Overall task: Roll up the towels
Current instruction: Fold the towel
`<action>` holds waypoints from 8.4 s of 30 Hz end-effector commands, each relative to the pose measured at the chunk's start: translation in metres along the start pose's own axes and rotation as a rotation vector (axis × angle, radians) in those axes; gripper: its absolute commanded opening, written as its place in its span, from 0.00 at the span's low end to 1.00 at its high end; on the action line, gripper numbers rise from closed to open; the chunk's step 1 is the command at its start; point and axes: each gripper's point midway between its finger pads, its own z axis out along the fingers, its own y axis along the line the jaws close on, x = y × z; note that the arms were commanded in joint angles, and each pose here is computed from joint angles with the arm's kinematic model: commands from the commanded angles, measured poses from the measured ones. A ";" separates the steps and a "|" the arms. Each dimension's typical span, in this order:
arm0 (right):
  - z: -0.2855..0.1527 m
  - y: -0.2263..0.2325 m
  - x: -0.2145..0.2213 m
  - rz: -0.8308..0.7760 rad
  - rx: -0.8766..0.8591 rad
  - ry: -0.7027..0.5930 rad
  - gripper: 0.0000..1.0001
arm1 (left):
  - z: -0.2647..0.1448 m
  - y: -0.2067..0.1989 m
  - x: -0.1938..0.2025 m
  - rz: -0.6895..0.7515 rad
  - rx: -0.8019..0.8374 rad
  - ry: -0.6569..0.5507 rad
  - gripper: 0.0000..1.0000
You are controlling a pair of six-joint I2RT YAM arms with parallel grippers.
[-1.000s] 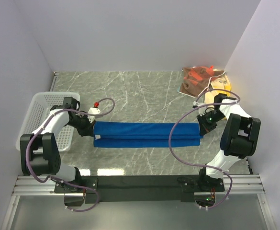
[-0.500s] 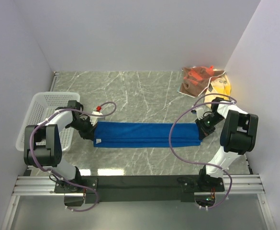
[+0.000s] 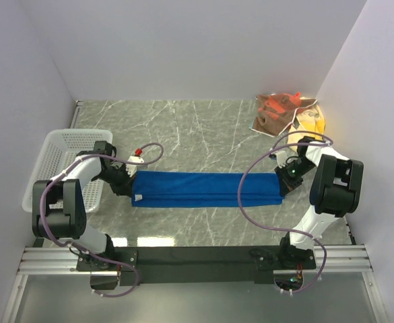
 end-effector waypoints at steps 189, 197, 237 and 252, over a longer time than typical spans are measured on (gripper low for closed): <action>-0.039 -0.076 -0.125 -0.144 0.247 -0.099 0.57 | 0.011 0.111 -0.084 -0.099 -0.170 -0.043 0.43; -0.089 -0.056 -0.117 0.238 0.209 -0.253 0.56 | -0.029 0.097 -0.118 -0.183 -0.245 -0.194 0.64; -0.005 -0.039 -0.038 0.622 0.277 -0.085 0.00 | -0.101 0.064 -0.168 -0.200 -0.330 -0.440 0.68; -0.072 0.020 -0.070 0.496 -0.033 -0.228 0.00 | -0.086 0.052 -0.173 -0.313 -0.189 -0.433 0.99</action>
